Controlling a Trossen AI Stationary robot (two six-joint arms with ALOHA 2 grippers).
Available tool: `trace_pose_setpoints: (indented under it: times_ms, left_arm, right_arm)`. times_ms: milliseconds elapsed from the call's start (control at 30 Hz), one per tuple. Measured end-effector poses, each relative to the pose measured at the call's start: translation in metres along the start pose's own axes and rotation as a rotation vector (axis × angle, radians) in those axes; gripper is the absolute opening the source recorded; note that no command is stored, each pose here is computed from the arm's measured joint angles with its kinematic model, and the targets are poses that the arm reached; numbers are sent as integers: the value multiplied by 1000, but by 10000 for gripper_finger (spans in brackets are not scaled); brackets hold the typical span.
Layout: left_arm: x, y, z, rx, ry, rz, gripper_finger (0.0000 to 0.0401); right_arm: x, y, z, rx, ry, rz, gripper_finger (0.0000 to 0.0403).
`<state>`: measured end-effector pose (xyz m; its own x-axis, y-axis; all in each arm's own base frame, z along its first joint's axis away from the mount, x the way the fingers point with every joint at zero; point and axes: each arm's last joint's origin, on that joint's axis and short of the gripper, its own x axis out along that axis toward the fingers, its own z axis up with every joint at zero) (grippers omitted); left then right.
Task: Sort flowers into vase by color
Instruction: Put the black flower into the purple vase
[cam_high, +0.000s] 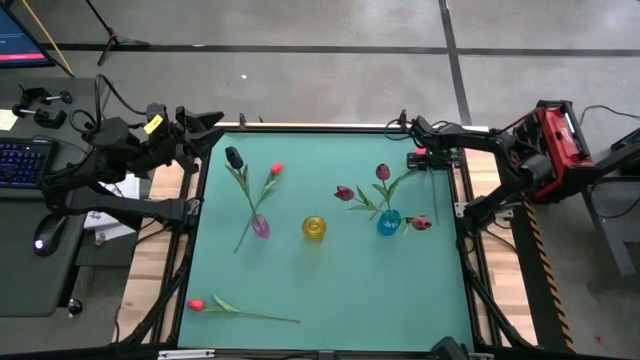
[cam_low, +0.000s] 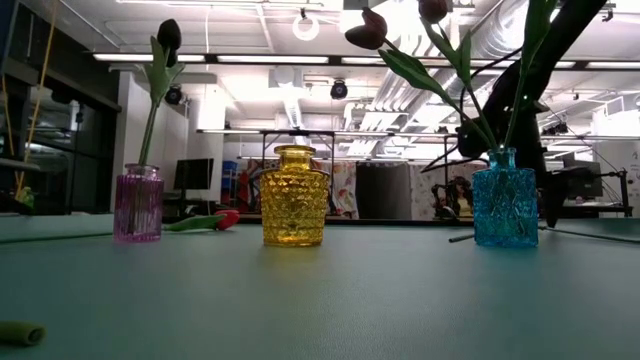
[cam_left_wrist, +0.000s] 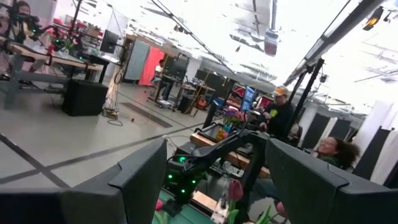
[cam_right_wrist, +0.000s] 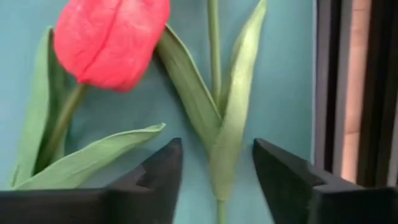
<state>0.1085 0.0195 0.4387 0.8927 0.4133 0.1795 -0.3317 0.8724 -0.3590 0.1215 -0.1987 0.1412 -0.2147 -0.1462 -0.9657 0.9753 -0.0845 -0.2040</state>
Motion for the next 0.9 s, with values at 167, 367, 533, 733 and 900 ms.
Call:
trace_pose_setpoints:
  times_ms: [167,367,533,733,900]
  left_arm:
    - [0,0,0,0,0,1,262]
    - [-2,0,1,-2,-6,-1,262]
    - [-8,2,4,-9,-27,7,262]
    - [-15,4,9,10,-59,30,262]
    - [-19,5,11,20,-70,27,262]
  right_arm:
    - [5,5,-1,-13,15,-2,96]
    - [-2,8,-6,-64,-1,26,13]
    - [-30,1,-13,-39,-78,99,6]
    - [-79,-22,-24,71,-274,277,3]
    - [-124,-45,-32,198,-517,543,2]
